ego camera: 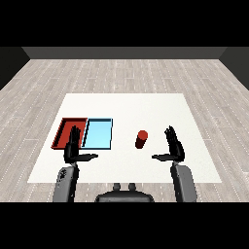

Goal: Pick the red can and put it in the red box

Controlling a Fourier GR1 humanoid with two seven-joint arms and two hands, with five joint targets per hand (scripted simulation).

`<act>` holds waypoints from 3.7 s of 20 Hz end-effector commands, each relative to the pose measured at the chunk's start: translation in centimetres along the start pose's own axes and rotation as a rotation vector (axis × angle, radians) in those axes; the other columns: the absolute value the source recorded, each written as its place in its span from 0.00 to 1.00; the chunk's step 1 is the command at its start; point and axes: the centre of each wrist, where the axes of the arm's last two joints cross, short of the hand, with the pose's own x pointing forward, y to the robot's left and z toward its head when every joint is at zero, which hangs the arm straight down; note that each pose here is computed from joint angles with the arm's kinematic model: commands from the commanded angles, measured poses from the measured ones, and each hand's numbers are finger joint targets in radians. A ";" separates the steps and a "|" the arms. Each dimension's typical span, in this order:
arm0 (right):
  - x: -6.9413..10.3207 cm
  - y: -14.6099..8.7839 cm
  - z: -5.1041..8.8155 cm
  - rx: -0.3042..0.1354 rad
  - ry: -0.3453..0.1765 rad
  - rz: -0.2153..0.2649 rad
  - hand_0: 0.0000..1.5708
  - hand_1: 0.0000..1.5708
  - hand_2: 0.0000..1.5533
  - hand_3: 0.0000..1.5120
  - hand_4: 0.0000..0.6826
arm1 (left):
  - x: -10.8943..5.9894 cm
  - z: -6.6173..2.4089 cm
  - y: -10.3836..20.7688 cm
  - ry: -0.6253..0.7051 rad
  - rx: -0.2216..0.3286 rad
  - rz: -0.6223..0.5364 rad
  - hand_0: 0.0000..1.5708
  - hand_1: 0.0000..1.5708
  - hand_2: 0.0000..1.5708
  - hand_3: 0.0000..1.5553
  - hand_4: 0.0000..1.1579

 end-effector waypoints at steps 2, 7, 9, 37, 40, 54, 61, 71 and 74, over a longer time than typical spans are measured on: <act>0.6 1.2 -1.3 -0.008 -0.001 0.010 0.00 0.00 0.00 0.00 0.00 | -0.6 0.75 0.5 -0.011 -0.001 0.005 0.00 0.00 0.00 0.00 0.00; -1.0 0.0 1.6 -0.003 0.008 -0.027 0.00 0.00 0.00 0.00 0.00 | -1.1 -0.90 -1.6 -0.007 0.004 -0.021 0.00 0.00 0.00 0.00 0.00; -1.4 -0.4 -1.6 -0.010 0.020 -0.030 0.00 0.00 0.00 0.00 0.00 | -0.1 -0.33 -0.7 -0.016 -0.016 0.001 0.00 0.00 0.00 0.00 0.00; -6.3 4.7 -3.5 -0.019 0.120 -0.176 0.00 0.00 0.00 0.00 0.00 | 0.4 -0.64 -1.0 0.001 0.007 0.041 0.00 0.00 0.00 0.00 0.00; -7.6 6.6 -5.8 -0.019 0.103 -0.197 0.00 0.00 0.00 0.00 0.00 | -0.3 -0.27 1.4 -0.001 0.004 0.024 0.00 0.00 0.00 0.00 0.00; -9.3 7.2 -6.2 -0.004 0.120 -0.217 0.00 0.00 0.00 0.00 0.00 | -1.1 0.14 1.5 -0.015 0.026 0.056 0.00 0.00 0.00 0.00 0.00; -8.3 8.1 -6.1 -0.004 0.120 -0.170 0.00 0.00 0.00 0.00 0.00 | -1.3 -1.42 -1.3 -0.010 0.010 0.033 0.00 0.00 0.00 0.00 0.00; -9.1 7.3 -7.0 -0.012 0.148 -0.203 0.00 0.00 0.00 0.00 0.00 | 0.0 -1.27 0.8 -0.027 0.007 0.054 0.00 0.00 0.00 0.00 0.00; -10.4 8.7 -5.7 -0.028 0.139 -0.203 0.00 0.00 0.00 0.00 0.00 | -0.6 0.12 0.5 -0.017 0.015 0.026 0.00 0.00 0.00 0.00 0.00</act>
